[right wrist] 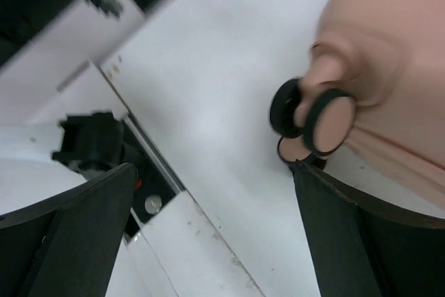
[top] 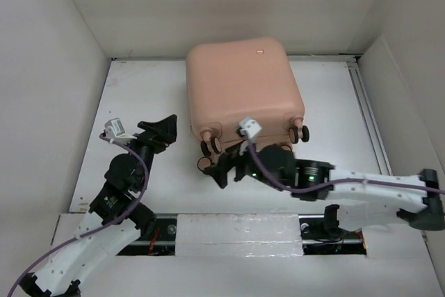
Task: Pack the luggage
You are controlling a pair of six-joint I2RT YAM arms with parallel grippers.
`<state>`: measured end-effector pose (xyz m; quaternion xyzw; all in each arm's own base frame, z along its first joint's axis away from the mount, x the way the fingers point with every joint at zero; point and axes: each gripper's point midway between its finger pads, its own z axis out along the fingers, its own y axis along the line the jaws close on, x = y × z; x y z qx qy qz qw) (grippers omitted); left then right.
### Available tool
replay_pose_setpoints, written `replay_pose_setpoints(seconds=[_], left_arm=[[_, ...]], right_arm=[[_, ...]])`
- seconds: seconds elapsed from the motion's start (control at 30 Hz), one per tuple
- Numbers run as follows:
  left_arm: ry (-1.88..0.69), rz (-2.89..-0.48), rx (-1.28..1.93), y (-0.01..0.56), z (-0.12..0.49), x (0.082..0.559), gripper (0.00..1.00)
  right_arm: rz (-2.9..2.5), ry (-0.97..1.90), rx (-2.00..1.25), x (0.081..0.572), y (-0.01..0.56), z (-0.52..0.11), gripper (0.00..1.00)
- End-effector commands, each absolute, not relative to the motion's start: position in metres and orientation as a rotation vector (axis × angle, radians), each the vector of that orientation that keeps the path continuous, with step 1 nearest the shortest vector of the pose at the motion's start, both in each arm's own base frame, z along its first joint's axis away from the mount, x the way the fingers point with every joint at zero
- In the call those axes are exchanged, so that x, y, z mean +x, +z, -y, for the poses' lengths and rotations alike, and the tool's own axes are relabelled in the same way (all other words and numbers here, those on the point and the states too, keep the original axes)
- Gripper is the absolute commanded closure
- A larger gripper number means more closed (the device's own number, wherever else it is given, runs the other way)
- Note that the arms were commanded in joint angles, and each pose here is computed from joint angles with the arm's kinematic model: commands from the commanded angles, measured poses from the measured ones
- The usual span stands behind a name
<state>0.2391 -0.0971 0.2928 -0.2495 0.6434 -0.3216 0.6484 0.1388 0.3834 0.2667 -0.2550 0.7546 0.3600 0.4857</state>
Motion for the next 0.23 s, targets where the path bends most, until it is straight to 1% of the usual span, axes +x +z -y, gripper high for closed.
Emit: replay_pose_setpoints(seconds=[0.0, 0.03, 0.07, 0.13, 0.2], left_arm=[[-0.828, -1.438, -0.515, 0.311, 0.104, 0.226, 0.00], [-0.825, -1.456, -0.506, 0.305, 0.105, 0.225, 0.00], [-0.821, -1.462, -0.506, 0.300, 0.105, 0.224, 0.00], [-0.838, -1.470, -0.488, 0.295, 0.108, 0.222, 0.00], [-0.863, -1.472, -0.491, 0.295, 0.110, 0.219, 0.00]], right_arm=[[-1.766, 0.844, -0.434, 0.151, 0.300, -0.331, 0.00], [-1.785, 0.808, -0.419, 0.152, 0.288, -0.317, 0.00], [-1.767, 0.832, -0.362, 0.150, 0.298, -0.298, 0.00], [-1.803, 0.772, -0.324, 0.152, 0.278, -0.273, 0.00], [-1.794, 0.790, -0.287, 0.148, 0.279, -0.253, 0.00]])
